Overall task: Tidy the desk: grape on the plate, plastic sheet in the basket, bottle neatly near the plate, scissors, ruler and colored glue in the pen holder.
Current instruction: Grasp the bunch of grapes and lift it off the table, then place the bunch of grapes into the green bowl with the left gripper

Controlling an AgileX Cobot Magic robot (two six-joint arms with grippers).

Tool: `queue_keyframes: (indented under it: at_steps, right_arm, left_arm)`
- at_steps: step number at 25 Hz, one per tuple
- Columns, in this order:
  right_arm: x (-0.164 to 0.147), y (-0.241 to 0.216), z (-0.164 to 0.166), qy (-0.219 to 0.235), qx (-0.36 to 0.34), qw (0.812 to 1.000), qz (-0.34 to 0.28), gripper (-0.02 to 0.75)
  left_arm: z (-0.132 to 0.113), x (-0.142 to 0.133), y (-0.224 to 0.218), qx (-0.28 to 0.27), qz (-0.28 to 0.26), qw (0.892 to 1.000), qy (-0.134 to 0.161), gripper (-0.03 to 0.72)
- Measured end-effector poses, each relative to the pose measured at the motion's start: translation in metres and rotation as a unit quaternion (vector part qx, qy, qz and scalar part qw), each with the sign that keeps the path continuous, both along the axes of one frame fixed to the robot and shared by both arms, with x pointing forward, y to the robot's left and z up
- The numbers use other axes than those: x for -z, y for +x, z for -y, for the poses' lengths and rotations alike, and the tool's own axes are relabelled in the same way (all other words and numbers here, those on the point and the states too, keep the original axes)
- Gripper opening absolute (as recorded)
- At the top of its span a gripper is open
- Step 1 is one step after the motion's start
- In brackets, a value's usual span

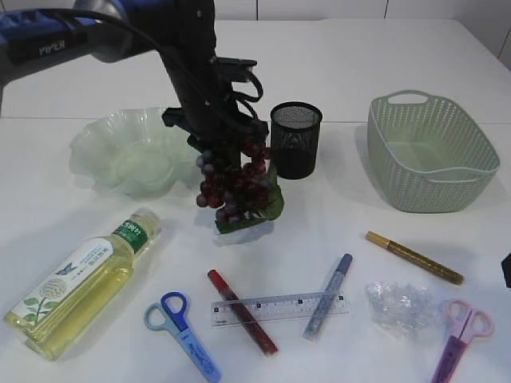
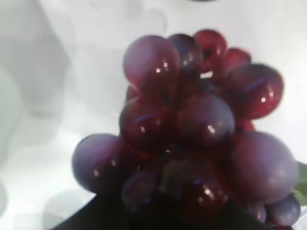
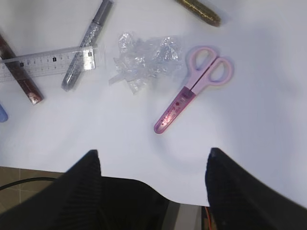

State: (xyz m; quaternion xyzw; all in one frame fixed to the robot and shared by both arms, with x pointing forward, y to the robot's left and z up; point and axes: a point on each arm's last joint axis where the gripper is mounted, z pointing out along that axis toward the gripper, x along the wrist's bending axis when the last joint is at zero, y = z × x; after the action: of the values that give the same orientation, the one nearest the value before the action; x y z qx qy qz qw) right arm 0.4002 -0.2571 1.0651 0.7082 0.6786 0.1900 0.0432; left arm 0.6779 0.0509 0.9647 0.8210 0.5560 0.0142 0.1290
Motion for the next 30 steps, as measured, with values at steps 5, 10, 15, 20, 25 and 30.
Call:
queue_keyframes:
  at_steps: [5,10,15,20,25,30]
  right_arm:
    - [0.0,0.0,0.001,-0.008,-0.001,1.0,0.001,0.531]
    - [0.0,0.0,0.002,-0.009,-0.001,1.0,0.002,0.531]
    - [0.0,0.0,0.002,-0.01,-0.001,1.0,0.002,0.531]
    - [0.0,0.0,0.002,-0.011,-0.001,1.0,0.002,0.531]
    - [0.0,0.0,0.002,-0.011,-0.001,1.0,0.002,0.531]
    - [0.0,0.0,0.002,-0.011,-0.001,1.0,0.002,0.531]
  left_arm:
    - [0.002,-0.027,0.004,0.002,0.028,0.999,-0.016,0.148]
    - [0.0,-0.05,0.0,0.002,0.044,0.999,-0.023,0.147]
    - [-0.005,-0.073,-0.005,0.002,0.069,0.997,-0.025,0.147]
    - [-0.014,-0.088,-0.005,-0.005,0.089,0.996,-0.014,0.147]
    - [-0.044,-0.097,0.007,-0.046,0.097,0.994,-0.015,0.147]
    - [-0.088,-0.096,0.024,-0.095,0.1,0.991,-0.004,0.148]
